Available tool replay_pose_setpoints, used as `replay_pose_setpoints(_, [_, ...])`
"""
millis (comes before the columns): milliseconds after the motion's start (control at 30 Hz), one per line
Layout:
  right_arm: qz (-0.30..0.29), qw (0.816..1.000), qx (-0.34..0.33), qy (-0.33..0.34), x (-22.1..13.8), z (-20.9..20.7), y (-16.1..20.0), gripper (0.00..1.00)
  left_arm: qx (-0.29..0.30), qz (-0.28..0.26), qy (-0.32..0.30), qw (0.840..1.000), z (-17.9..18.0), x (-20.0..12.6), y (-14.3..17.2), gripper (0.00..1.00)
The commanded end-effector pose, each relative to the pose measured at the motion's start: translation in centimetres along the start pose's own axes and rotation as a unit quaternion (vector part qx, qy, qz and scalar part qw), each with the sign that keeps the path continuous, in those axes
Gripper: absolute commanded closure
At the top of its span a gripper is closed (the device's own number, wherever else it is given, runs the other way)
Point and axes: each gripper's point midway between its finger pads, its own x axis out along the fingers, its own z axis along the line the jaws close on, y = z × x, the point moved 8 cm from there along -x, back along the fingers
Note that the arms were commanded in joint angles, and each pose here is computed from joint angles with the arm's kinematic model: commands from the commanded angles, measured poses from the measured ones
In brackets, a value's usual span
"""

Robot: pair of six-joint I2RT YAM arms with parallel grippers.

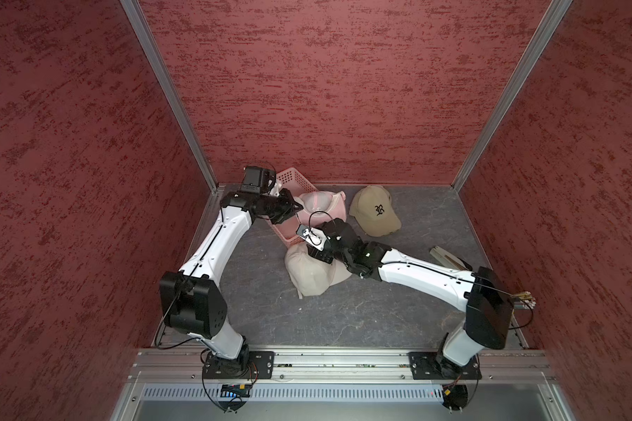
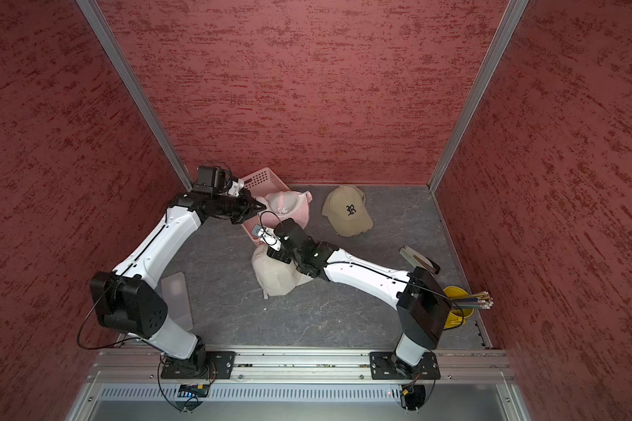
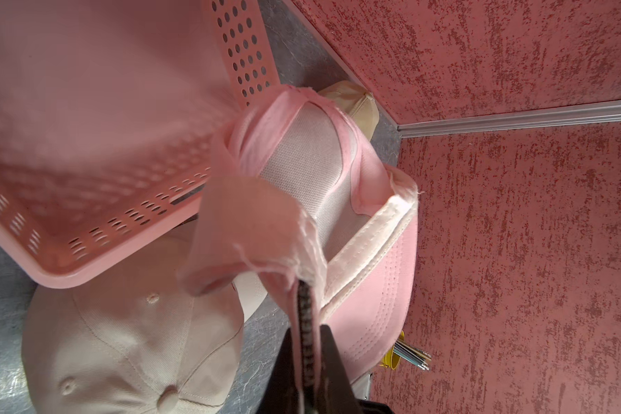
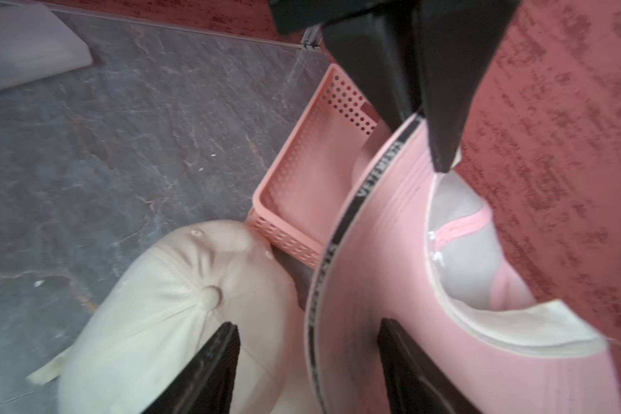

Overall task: Turn the baseball cap inside out
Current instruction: Pick up the baseball cap from the basket.

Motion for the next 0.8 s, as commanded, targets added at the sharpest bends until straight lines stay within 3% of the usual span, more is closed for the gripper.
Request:
replay_pose_setpoints(0, [-0.036,0.994,0.000,0.099,-0.2,-2.8,-2.2,0.48,0.015,0.037,0.040,0.998,-1.2,-1.0,1.6,1.00])
replay_pose_setpoints(67, [-0.031,0.995,0.006,0.099,-0.1,-3.2,-1.8,0.65,0.024,0.043,0.044,0.998,-1.2,-1.1,1.9,1.00])
replay_pose_setpoints(233, [-0.020,0.997,0.007,0.076,-0.8,-3.5,-1.0,0.89,0.056,0.042,0.032,0.997,-1.2,-1.5,1.8,1.00])
replay_pose_setpoints(267, [-0.020,0.997,0.013,0.069,-1.1,-3.6,-0.9,0.94,0.066,0.041,0.030,0.996,-1.3,-1.5,1.8,0.97])
replay_pose_setpoints(300, [-0.021,0.998,0.019,0.063,-1.5,-3.7,-0.9,0.96,0.074,0.037,0.026,0.996,-1.4,-1.6,1.6,0.86])
replay_pose_setpoints(400, [-0.009,0.997,0.049,0.053,-2.2,-4.6,-0.6,0.99,0.098,0.019,0.024,0.995,-2.0,-2.5,1.2,0.67])
replay_pose_setpoints(467, [0.007,0.996,0.076,0.052,-2.6,-5.6,-0.3,1.00,0.113,-0.001,0.014,0.993,-2.5,-3.8,0.8,0.49])
replay_pose_setpoints(533, [0.019,0.993,0.103,0.055,-3.0,-6.7,-0.1,1.00,0.128,-0.025,0.008,0.991,-3.2,-5.5,0.4,0.43])
replay_pose_setpoints(633, [0.025,0.986,0.156,0.060,-3.9,-8.8,-0.3,1.00,0.163,-0.066,0.005,0.984,-4.3,-8.6,0.0,0.41])
replay_pose_setpoints(767, [0.014,0.975,0.219,-0.022,-5.7,-11.2,-1.4,1.00,0.309,-0.127,-0.039,0.942,-5.7,-11.3,0.6,0.43])
